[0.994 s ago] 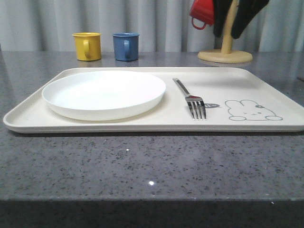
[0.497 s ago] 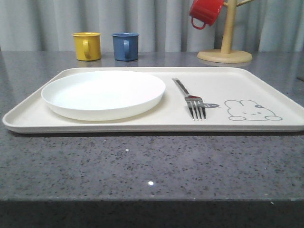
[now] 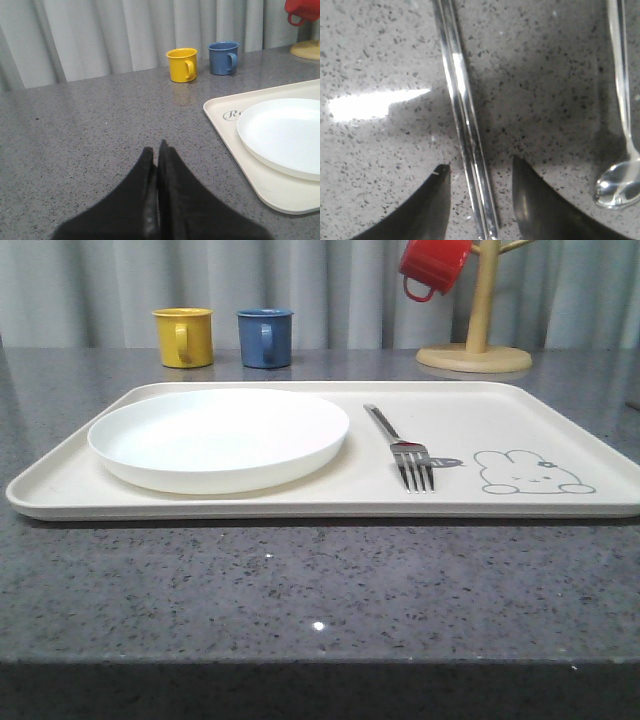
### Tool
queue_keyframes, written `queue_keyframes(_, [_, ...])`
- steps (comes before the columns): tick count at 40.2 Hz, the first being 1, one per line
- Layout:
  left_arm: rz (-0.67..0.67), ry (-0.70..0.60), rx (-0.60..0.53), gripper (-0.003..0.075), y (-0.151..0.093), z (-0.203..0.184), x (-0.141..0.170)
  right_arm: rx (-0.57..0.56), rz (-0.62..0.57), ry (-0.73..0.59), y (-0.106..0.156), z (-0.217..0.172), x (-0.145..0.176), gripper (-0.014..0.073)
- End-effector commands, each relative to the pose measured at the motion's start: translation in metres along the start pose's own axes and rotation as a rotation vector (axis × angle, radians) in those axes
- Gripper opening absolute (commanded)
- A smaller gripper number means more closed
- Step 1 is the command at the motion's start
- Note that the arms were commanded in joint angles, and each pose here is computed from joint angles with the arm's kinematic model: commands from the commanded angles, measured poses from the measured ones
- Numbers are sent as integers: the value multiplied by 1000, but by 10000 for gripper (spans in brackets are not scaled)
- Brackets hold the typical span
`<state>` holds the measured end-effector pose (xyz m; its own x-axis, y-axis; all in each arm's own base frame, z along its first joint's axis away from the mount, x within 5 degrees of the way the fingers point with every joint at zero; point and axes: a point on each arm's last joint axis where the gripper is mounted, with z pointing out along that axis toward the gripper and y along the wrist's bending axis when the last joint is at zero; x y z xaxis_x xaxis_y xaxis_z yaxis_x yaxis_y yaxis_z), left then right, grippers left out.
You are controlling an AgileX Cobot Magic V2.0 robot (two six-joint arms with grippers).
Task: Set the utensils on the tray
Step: 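Move the right gripper over the steel chopsticks and grasp them, then place the chopsticks on the tray beside the fork and release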
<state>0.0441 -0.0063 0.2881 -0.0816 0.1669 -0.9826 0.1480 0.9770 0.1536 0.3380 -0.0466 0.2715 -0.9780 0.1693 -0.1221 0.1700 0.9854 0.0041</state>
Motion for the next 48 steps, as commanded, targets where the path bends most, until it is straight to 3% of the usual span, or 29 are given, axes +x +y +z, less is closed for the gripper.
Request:
queue_keyframes(1, [-11, -103, -5, -18, 2, -2, -16, 6, -8, -62, -2, -14, -2, 321])
queue_keyframes(12, [-11, -103, -5, -18, 2, -2, -16, 0, -6, -29, -1, -3, -5, 309])
queue_keyframes(27, [-11, -103, -5, -18, 2, -2, -16, 0, -6, -19, -1, -3, -4, 43])
queue_keyframes(35, [-11, -103, -5, -18, 2, -2, -16, -3, 22, -64, -1, -20, 2, 20])
queue_keyframes(43, [-11, -103, -5, -18, 2, -2, -16, -23, 16, -137, 21, -70, 17, 20])
queue_keyframes(48, [-11, -105, -5, -18, 2, -2, -16, -55, -25, -174, 53, -90, 26, 20])
